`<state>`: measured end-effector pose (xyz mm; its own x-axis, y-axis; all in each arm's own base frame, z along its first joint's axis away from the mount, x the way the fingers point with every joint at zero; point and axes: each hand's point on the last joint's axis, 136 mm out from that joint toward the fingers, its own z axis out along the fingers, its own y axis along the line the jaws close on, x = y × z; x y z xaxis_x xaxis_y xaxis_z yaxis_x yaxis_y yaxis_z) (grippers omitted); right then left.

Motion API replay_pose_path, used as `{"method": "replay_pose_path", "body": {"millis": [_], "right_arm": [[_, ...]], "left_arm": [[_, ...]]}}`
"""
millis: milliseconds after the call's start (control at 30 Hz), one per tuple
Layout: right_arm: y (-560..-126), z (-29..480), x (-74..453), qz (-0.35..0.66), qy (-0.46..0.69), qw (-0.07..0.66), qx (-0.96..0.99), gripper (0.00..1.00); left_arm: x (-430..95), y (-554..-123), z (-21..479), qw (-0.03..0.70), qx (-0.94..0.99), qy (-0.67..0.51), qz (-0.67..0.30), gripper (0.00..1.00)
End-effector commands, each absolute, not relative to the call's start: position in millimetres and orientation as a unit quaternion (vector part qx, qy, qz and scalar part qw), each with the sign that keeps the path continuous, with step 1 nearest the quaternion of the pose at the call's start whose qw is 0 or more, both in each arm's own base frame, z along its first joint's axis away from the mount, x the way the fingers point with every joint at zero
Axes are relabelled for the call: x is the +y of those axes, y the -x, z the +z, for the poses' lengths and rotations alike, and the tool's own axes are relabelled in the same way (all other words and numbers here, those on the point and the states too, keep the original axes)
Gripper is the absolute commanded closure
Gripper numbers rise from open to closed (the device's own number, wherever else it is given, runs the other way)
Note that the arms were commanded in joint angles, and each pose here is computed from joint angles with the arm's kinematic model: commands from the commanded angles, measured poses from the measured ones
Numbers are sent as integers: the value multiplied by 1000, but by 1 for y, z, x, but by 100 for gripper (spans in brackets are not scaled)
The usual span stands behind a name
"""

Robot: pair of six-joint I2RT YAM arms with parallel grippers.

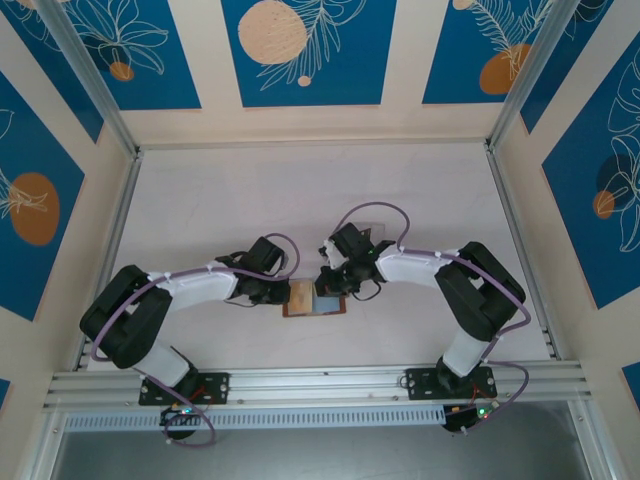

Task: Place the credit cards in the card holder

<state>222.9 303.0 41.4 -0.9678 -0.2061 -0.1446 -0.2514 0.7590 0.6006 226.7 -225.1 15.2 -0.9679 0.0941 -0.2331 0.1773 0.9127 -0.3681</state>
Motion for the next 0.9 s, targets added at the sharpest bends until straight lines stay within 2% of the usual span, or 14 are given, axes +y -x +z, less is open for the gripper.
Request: {"method": "replay_pose_path", "body": {"millis": [0,433,733,867], "right_arm": [[-229,51,308,316,131,47,938,100],[-236,30,314,274,136,33,952,100],[-232,39,342,330,140,26,933,100],[-236,43,339,335,135,31,932,99]], "left_arm": [[-200,-206,-22,62,986,-57,-146,88],[-199,-206,-21,63,986,-58,-145,88],[-200,-205,-24,59,986,-60,-145,88],[-200,-206,-24,61,986,-57,-143,88]]}}
